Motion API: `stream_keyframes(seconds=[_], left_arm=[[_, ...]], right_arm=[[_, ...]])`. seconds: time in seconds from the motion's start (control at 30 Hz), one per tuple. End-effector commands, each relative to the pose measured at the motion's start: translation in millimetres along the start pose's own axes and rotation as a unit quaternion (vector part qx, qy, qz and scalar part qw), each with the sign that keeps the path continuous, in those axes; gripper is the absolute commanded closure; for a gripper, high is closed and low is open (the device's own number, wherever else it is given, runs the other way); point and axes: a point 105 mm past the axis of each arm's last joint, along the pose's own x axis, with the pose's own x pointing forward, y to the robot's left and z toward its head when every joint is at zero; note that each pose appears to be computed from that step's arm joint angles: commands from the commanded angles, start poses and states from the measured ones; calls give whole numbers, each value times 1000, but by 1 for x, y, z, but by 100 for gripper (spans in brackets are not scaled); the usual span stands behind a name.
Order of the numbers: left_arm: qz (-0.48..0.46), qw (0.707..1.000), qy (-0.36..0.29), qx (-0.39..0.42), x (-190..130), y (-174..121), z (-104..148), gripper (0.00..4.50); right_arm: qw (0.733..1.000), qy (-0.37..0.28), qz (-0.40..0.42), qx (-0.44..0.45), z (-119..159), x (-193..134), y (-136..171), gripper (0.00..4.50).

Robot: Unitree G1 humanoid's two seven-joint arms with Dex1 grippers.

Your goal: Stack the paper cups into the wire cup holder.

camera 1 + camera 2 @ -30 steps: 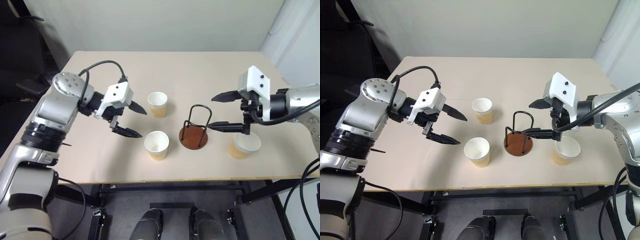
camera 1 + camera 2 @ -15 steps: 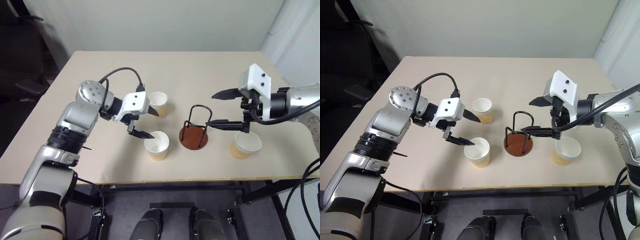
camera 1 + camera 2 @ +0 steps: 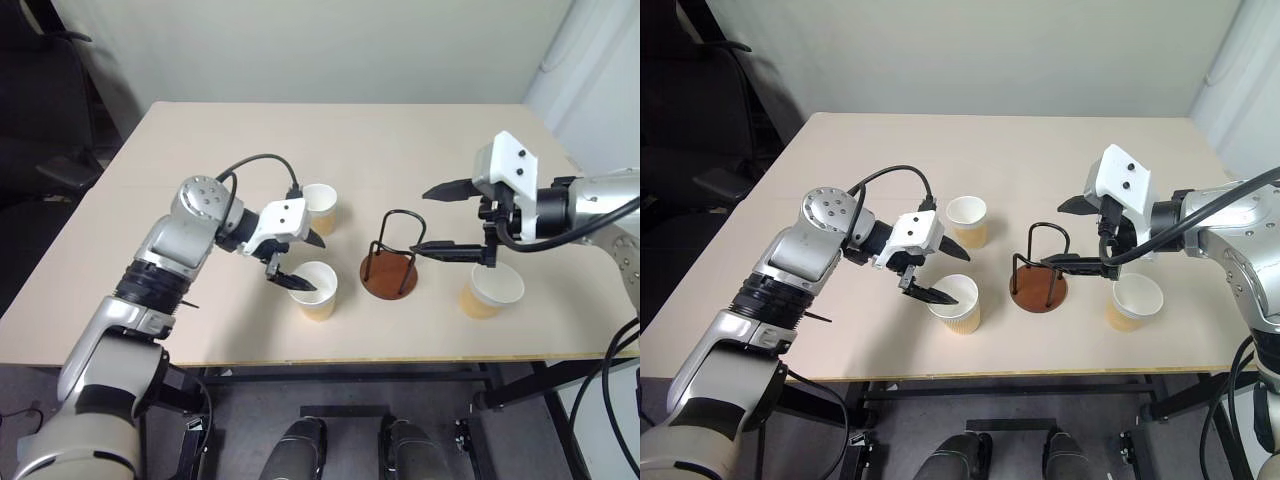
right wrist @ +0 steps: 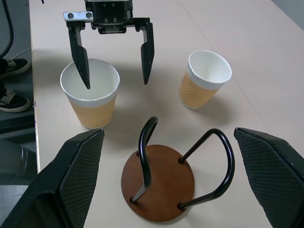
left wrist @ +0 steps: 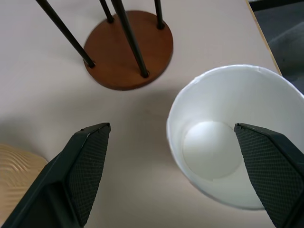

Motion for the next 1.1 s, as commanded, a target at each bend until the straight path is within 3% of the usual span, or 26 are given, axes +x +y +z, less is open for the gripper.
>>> stream_keyframes(seconds=[0.03, 0.23, 0.33, 0.67, 0.7, 1.0, 1.1], left_arm=[[-4, 1000, 12, 18, -2, -1, 1, 0], [-7, 1000, 16, 20, -1, -2, -1, 0], [-30, 999, 24, 19, 6, -9, -7, 58], [-45, 998, 40, 18, -6, -5, -11, 429], [-43, 998, 41, 19, -8, -4, -10, 447], [-46, 997, 55, 29, -18, 1, -7, 447], [-37, 997, 56, 43, -31, 14, 8, 447]], right_arm=[[1000, -8, -11, -22, 10, -5, -1, 3], [1000, -8, -11, -22, 10, -5, -1, 3], [1000, -7, -12, -23, 10, -5, -2, 0], [999, -1, 6, -40, 5, -5, 3, 0], [999, 2, 5, -44, 3, -5, 3, 0], [999, -1, 3, -50, 1, -4, 1, 0], [998, -8, 7, -57, 4, -6, 0, 0]])
